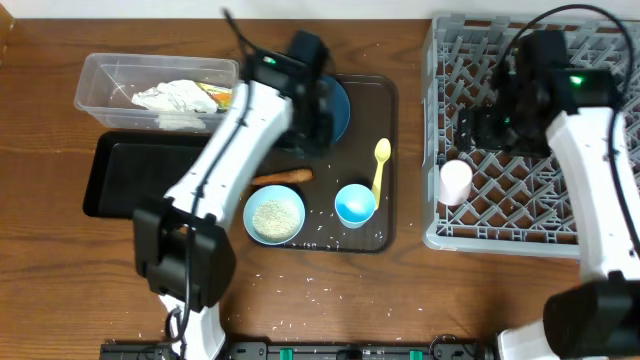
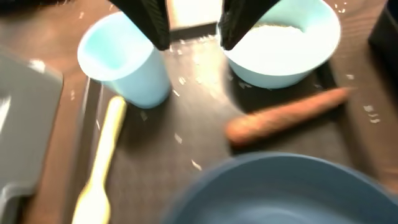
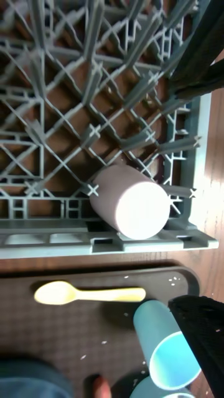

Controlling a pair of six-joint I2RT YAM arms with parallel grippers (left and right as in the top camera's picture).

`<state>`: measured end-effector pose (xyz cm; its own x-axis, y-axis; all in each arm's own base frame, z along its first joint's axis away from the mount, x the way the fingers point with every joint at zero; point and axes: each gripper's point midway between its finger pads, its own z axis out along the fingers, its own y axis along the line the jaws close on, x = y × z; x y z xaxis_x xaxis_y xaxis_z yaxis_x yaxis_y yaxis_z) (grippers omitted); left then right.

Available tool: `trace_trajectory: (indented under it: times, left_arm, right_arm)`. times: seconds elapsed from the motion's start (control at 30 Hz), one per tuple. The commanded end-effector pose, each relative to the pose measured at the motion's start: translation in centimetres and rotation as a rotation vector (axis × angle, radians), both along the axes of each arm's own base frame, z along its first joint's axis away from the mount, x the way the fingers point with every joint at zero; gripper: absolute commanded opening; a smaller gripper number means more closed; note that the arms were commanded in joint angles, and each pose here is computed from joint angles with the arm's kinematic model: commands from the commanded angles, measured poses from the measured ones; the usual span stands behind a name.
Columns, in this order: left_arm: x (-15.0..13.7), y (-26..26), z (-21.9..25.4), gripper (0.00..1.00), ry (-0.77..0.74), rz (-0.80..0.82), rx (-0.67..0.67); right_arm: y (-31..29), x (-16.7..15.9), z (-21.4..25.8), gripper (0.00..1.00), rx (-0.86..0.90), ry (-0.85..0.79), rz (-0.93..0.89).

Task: Sort waste into correct bins and load items into the dishwasher rack
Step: 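Grasp the light-blue cup with the left gripper and lift it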

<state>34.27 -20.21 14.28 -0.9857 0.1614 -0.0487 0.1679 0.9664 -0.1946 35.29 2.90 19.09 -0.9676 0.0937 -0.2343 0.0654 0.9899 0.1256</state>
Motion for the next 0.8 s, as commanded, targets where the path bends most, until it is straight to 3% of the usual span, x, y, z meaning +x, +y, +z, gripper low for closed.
trace_trajectory:
  times: [0.0, 0.1, 0.4, 0.57, 0.77]
  left_arm:
    - [-2.5, -2.0, -1.3, 0.39, 0.032, -0.095, 0.03]
    - [-3.5, -2.9, -3.2, 0.46, 0.043, -0.041, 0.071]
    - [-5.0, -2.6, -7.8, 0.46, 0.09, 0.118, 0.106]
    - [-5.0, -2.8, -8.1, 0.06, 0.087, 0.116, 0.103]
    - [-4.5, -4.5, -6.8, 0.06, 0.105, 0.088, -0.018]
  right_arm:
    - [-0.6, 0.2, 1.0, 0.99, 0.0, -0.033, -0.003]
    - [-0.6, 0.1, 1.0, 0.99, -0.002, -0.028, 0.006]
    - [-0.6, 0.1, 1.0, 0.99, -0.004, -0.028, 0.014]
    - [-0.6, 0.1, 1.0, 0.99, -0.004, -0.029, 0.014]
    - [0.4, 0.1, 1.1, 0.99, 0.049, -0.03, 0.028]
